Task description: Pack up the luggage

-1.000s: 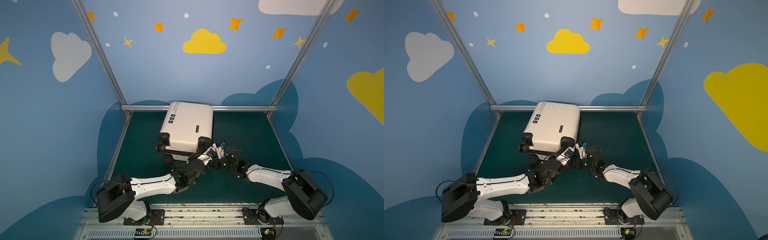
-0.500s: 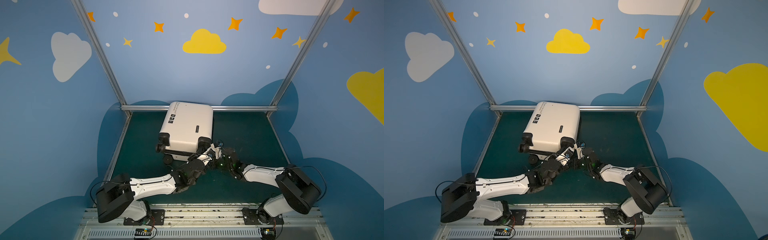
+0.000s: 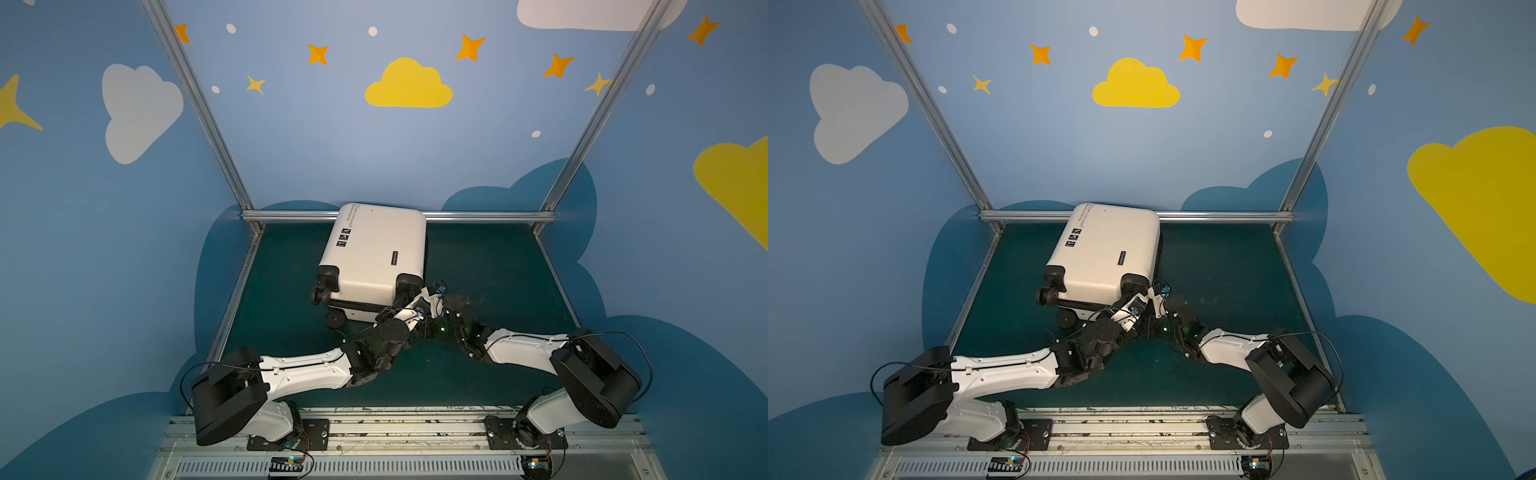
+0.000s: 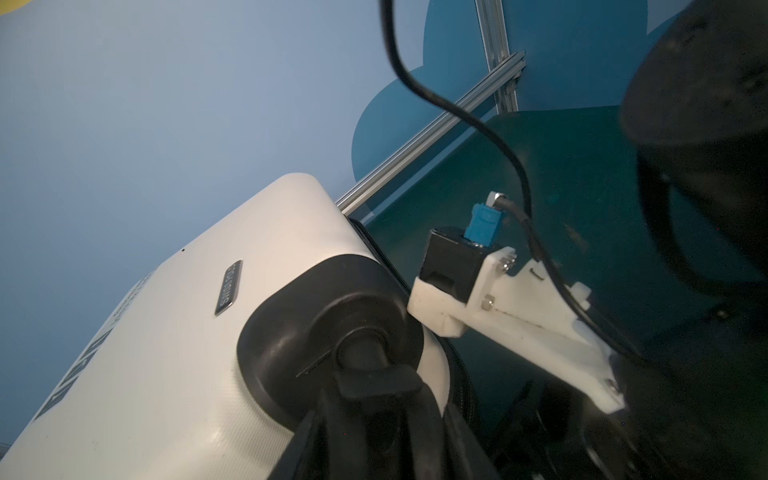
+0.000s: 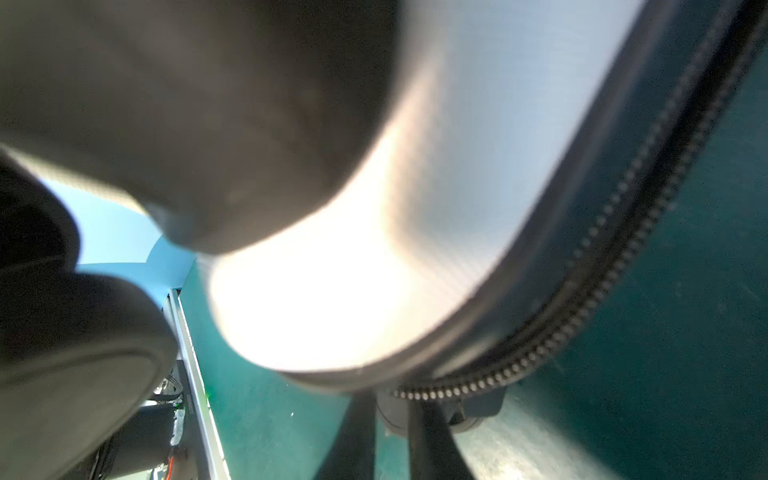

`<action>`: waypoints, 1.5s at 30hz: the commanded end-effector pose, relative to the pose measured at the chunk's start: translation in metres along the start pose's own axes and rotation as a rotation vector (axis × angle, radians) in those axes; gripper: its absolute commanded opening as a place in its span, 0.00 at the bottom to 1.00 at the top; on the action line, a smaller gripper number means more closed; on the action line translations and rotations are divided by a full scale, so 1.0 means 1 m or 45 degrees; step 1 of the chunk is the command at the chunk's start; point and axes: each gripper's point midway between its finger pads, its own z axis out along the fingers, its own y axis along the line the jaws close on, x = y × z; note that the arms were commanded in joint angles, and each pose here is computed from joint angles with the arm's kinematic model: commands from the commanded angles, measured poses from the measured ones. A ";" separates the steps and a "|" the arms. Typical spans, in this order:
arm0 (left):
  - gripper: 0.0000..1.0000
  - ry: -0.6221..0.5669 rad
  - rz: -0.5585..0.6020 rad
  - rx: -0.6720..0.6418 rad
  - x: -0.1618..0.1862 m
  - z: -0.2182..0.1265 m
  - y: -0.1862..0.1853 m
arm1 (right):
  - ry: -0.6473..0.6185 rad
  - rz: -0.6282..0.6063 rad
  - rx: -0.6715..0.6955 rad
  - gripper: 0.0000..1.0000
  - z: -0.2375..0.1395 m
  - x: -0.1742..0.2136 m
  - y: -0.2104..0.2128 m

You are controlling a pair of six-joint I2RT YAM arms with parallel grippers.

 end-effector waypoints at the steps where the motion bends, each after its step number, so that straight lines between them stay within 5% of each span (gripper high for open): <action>1: 0.24 -0.122 -0.065 0.122 -0.034 -0.009 -0.011 | -0.093 -0.057 -0.085 0.25 0.001 -0.025 0.025; 29: 0.24 -0.116 -0.088 0.120 -0.030 -0.014 -0.008 | -0.194 -0.052 -0.073 0.23 -0.004 -0.030 0.033; 45: 0.24 -0.123 -0.096 0.116 -0.030 -0.016 -0.006 | -0.170 -0.001 -0.002 0.08 0.003 -0.013 0.012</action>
